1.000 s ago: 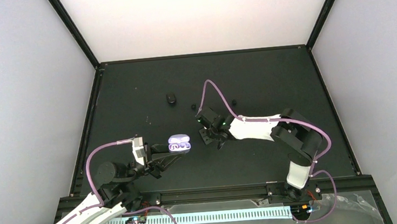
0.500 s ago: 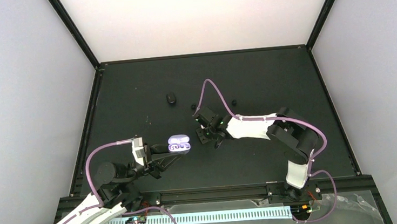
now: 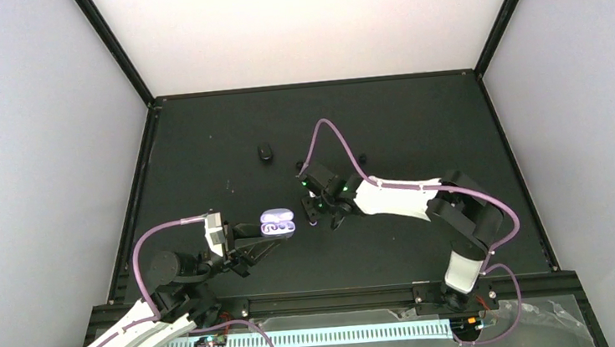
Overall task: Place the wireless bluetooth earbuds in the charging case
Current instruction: Pick up the earbud from the center of the board.
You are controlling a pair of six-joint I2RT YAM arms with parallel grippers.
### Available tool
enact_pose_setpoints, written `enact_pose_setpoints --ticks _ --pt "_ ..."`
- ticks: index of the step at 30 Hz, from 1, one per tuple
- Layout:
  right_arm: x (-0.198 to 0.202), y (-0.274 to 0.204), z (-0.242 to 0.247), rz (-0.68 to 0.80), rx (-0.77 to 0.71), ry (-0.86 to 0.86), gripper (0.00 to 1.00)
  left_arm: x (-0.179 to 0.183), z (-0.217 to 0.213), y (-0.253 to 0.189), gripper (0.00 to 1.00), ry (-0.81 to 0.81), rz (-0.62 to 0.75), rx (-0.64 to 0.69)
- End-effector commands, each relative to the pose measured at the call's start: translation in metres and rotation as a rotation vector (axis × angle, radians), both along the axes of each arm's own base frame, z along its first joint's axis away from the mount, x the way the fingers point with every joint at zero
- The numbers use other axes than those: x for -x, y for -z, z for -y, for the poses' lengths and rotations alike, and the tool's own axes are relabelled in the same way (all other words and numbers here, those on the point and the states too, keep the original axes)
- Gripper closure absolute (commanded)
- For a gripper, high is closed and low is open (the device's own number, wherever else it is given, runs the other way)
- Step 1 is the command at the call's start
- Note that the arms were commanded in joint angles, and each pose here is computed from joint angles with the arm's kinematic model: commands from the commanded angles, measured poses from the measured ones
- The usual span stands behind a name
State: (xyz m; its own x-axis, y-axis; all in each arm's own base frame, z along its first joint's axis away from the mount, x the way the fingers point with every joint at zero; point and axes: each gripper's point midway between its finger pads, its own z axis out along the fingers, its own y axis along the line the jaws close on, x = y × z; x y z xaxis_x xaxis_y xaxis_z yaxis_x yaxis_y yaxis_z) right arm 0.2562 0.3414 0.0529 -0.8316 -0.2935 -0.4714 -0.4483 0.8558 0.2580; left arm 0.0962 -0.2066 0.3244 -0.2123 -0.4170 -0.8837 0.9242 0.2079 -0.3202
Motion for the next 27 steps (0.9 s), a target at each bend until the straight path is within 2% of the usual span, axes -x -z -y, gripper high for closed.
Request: enact_pose_setpoints --ticks 1,11,19,27 --pt "-0.019 -0.025 -0.005 0.106 0.023 -0.017 0.64 -0.001 -0.002 -0.004 0.98 -0.012 0.011 0.011" --pt "-0.024 -0.006 -0.033 0.055 0.011 -0.107 0.67 0.002 -0.004 -0.006 0.98 -0.005 0.012 0.017" --pt "-0.012 0.022 -0.015 -0.005 0.043 -0.094 0.67 0.002 -0.005 -0.004 0.98 -0.010 0.010 0.014" --pt "0.002 0.027 0.000 -0.027 0.029 -0.076 0.67 0.001 -0.003 -0.004 0.98 -0.008 0.009 0.012"
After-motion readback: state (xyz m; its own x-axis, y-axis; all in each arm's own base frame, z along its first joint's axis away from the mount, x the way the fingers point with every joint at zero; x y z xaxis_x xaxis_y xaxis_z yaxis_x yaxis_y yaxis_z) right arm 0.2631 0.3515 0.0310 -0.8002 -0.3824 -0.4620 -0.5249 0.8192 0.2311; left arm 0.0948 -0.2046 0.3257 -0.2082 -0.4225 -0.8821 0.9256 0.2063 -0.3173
